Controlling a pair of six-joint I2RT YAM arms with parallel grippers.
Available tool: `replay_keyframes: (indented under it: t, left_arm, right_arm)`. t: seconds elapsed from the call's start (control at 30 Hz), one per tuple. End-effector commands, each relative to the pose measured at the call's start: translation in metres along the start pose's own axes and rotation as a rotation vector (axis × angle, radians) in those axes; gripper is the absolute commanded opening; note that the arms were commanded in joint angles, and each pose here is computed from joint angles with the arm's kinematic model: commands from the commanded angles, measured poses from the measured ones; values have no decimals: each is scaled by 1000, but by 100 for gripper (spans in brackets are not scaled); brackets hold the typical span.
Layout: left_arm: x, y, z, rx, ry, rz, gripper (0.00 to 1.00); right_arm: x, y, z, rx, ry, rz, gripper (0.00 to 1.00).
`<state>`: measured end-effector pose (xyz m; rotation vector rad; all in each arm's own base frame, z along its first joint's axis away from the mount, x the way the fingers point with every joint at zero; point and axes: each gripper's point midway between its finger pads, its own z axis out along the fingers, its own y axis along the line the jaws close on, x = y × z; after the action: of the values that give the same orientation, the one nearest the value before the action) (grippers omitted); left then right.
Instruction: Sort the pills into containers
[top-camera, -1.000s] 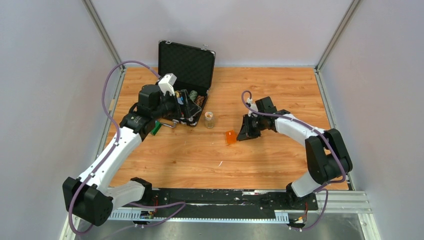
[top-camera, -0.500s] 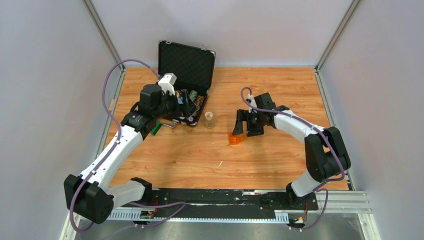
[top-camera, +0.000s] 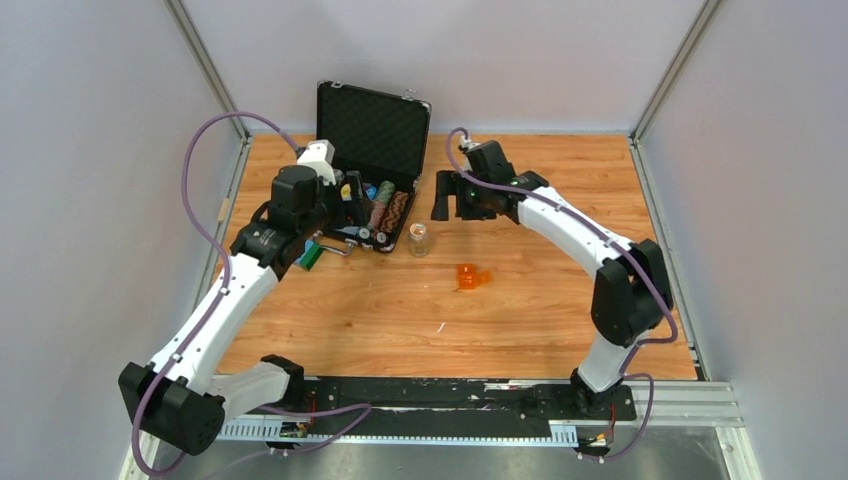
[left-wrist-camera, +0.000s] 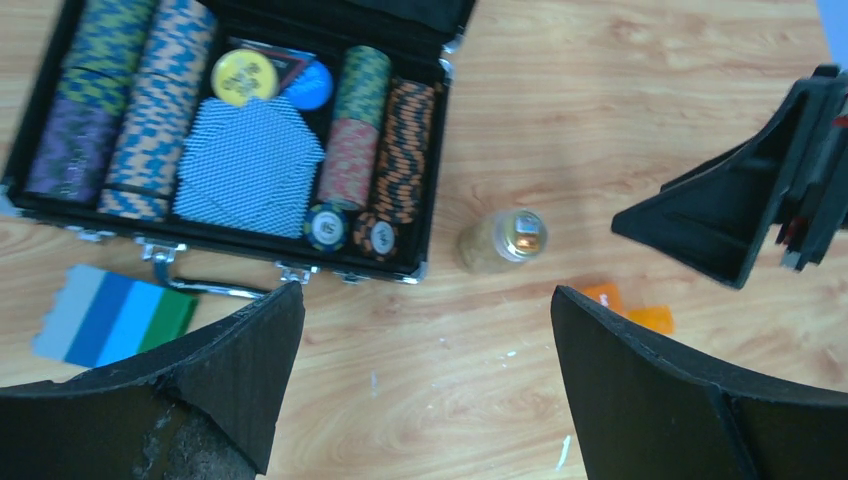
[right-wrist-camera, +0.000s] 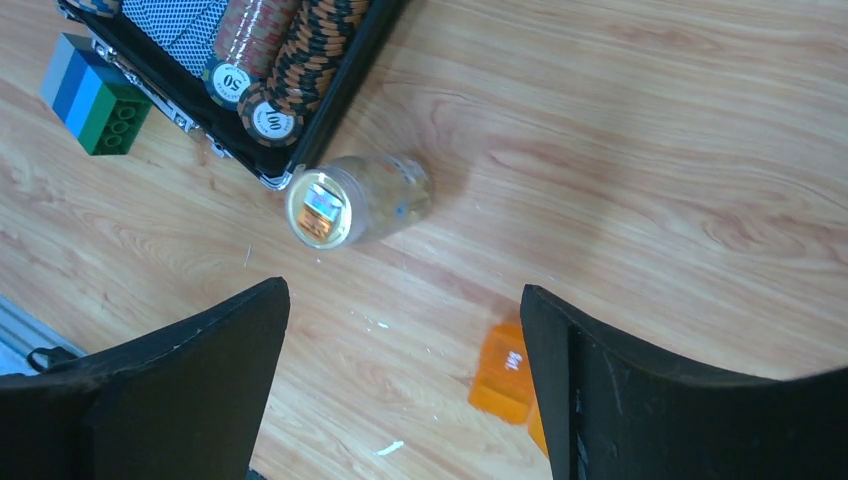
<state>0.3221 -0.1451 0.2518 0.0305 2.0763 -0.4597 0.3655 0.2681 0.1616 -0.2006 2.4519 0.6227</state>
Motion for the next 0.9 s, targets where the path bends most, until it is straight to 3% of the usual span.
replay_keyframes:
  t: [0.0, 0.33, 0.87]
  left_arm:
    - [-31, 18, -24, -128, -108, 13, 100]
    - [-26, 19, -32, -119, -128, 0, 100]
    - [-8, 17, -26, -92, -78, -31, 100]
  right_arm:
    - [-1, 19, 23, 62, 6, -60, 88]
    - [12, 40, 54, 135, 25, -191, 83]
    - [16, 54, 77, 132, 13, -227, 52]
